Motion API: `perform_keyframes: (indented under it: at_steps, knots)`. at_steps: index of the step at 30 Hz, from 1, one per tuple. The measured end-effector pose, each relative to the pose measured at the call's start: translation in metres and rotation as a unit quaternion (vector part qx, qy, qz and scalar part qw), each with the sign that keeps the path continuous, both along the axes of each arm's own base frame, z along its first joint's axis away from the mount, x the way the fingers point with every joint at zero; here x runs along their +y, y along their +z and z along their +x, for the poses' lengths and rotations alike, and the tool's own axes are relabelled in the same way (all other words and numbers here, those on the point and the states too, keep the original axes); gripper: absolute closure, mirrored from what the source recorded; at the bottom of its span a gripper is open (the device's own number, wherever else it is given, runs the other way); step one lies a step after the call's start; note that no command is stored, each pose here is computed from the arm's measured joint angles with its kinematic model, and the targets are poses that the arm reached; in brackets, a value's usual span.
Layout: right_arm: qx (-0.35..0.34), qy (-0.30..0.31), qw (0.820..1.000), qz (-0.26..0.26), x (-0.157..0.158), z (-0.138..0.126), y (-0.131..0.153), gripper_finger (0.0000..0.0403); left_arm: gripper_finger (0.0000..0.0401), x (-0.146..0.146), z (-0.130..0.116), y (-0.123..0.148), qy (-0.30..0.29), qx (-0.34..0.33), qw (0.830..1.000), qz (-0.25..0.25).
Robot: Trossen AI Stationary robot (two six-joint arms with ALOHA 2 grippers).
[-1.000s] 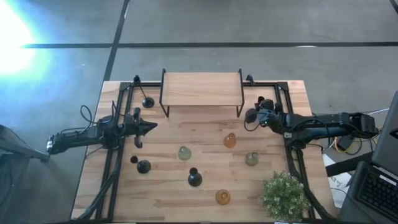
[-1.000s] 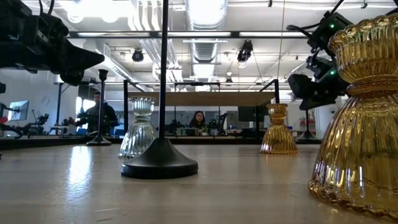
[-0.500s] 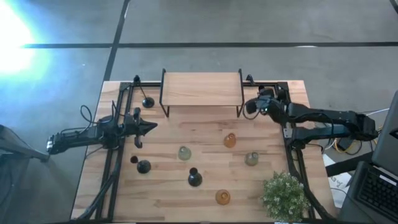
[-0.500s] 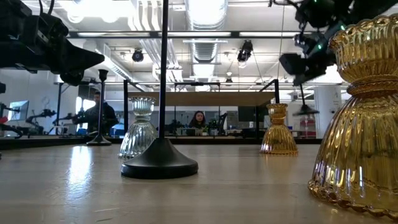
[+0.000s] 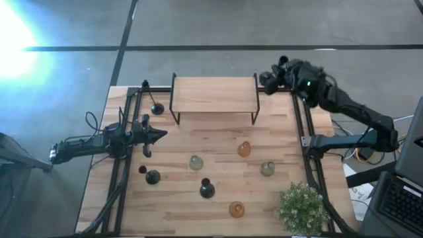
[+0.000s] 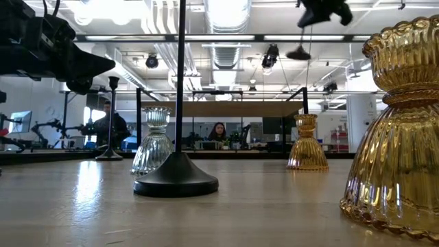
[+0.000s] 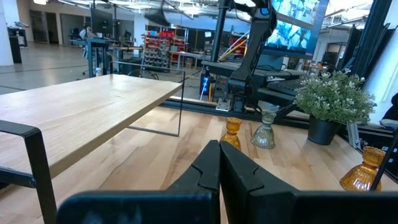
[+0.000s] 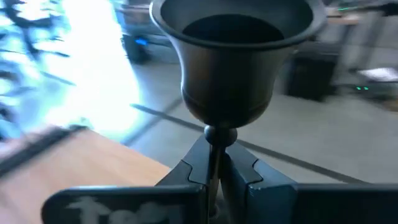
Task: Pick & Place candle stick holders
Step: Put the black candle holder on the shelf
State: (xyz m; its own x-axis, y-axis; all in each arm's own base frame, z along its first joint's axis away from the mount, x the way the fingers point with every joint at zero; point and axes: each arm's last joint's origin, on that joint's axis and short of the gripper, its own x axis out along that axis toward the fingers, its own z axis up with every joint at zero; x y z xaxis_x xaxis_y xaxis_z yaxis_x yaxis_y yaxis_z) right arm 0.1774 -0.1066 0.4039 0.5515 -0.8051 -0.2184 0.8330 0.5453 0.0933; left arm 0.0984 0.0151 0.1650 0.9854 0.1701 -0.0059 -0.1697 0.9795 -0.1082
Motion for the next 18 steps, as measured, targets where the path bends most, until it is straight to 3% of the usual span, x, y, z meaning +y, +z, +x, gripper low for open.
perform_keyframes:
  at_steps: [3, 6, 10, 18]
  knots:
    - [-0.011, 0.050, 0.999, 0.014, -0.013, 0.014, 0.014, 0.0392, 0.0396, 0.000, 0.000, 0.000, 0.000, 0.000, 1.000, 0.000]
    - [0.024, 0.071, 0.997, 0.026, -0.029, 0.033, 0.017, 0.0392, 0.0396, 0.000, 0.000, 0.000, 0.000, 0.000, 1.000, 0.000]
    - [0.070, 0.078, 0.993, 0.055, -0.052, 0.055, 0.011, 0.0391, 0.0396, 0.000, 0.000, 0.000, 0.000, 0.000, 1.000, 0.000]
    - [0.085, 0.112, 0.987, 0.083, -0.092, 0.081, -0.018, 0.0392, 0.0396, 0.000, 0.000, 0.000, 0.000, 0.000, 1.000, 0.000]
